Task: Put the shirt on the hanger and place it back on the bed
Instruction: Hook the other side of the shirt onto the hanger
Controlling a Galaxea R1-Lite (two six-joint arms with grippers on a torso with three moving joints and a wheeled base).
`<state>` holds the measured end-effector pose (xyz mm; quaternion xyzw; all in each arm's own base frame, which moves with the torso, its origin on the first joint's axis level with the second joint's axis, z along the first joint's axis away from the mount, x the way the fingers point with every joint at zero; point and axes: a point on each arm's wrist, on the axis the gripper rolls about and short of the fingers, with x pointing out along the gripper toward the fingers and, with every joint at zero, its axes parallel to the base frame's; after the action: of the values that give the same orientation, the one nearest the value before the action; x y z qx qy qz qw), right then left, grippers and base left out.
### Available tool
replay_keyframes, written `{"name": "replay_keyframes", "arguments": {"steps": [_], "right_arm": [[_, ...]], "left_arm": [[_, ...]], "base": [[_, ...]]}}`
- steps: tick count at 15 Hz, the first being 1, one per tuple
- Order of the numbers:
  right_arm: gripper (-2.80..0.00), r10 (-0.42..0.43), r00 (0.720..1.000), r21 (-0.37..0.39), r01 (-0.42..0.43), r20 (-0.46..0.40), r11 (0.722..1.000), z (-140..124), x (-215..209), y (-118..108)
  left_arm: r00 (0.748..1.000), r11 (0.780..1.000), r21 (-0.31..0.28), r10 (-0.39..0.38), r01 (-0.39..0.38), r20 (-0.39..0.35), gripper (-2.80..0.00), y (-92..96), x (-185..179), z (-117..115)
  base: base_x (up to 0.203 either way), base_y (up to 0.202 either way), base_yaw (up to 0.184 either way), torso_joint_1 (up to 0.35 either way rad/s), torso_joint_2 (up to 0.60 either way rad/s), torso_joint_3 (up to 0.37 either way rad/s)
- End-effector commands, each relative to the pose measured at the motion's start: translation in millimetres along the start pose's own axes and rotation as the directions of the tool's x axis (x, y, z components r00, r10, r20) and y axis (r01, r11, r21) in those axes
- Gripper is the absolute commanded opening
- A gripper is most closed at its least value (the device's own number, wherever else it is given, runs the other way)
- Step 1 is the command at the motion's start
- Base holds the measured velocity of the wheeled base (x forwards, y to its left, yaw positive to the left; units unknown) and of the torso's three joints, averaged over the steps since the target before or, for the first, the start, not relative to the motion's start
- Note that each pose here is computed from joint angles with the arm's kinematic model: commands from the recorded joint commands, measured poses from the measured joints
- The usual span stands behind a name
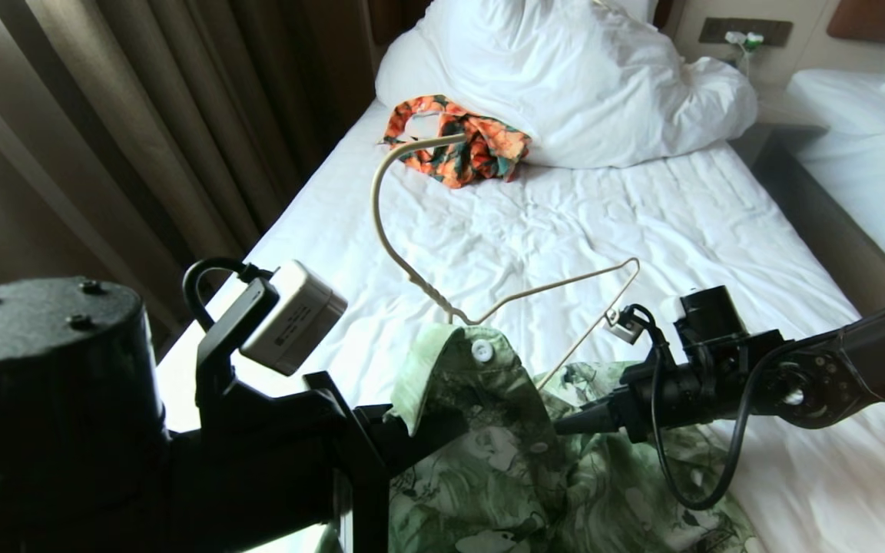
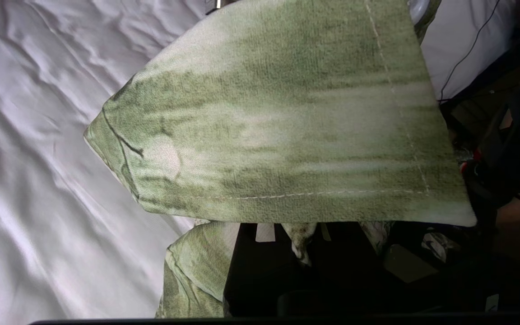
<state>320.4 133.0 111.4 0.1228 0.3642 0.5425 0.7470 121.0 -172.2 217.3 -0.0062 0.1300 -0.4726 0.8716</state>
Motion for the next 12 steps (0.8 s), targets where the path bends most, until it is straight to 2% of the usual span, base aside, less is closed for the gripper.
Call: {"name": "replay_keyframes", "arguments": {"steps": [1,6,8,10,12], "right_arm": [[-2.80,0.013,1.000,0.002,-0.013,-0.006,1.000,-1,4,0],[-2.80,0.013,1.000,0.031,-0.013,0.025,0.999,4,2,1],[-2.80,-0.007,0.998,0.075,0.002,0.067,0.997,8,-7,-3],[-2.80,-0.039,0.993,0.120,0.025,0.112,0.992,12,-22,-10],[-2.80,-0.070,0.987,0.135,0.050,0.146,0.990,14,-36,-16]], "left_arm": [[1.000,1.000,0.000,-0.002,0.002,0.014,-2.80,-0.5,-3,2],[1.000,1.000,-0.001,0.001,-0.001,0.026,-2.80,-0.2,-7,4],[1.000,1.000,-0.004,0.002,-0.002,0.017,-2.80,0.1,-9,0],[1.000,0.999,-0.037,0.004,-0.004,0.004,-2.80,0.7,-13,-6],[1.000,0.998,-0.055,0.005,-0.006,-0.014,-2.80,1.3,-16,-13]], "base": [[0.000,0.000,0.000,0.000,0.00,0.000],[0.000,0.000,0.000,0.000,0.00,0.000],[0.000,0.000,0.000,0.000,0.00,0.000],[0.000,0.000,0.000,0.000,0.00,0.000],[0.000,0.000,0.000,0.000,0.00,0.000]]}}
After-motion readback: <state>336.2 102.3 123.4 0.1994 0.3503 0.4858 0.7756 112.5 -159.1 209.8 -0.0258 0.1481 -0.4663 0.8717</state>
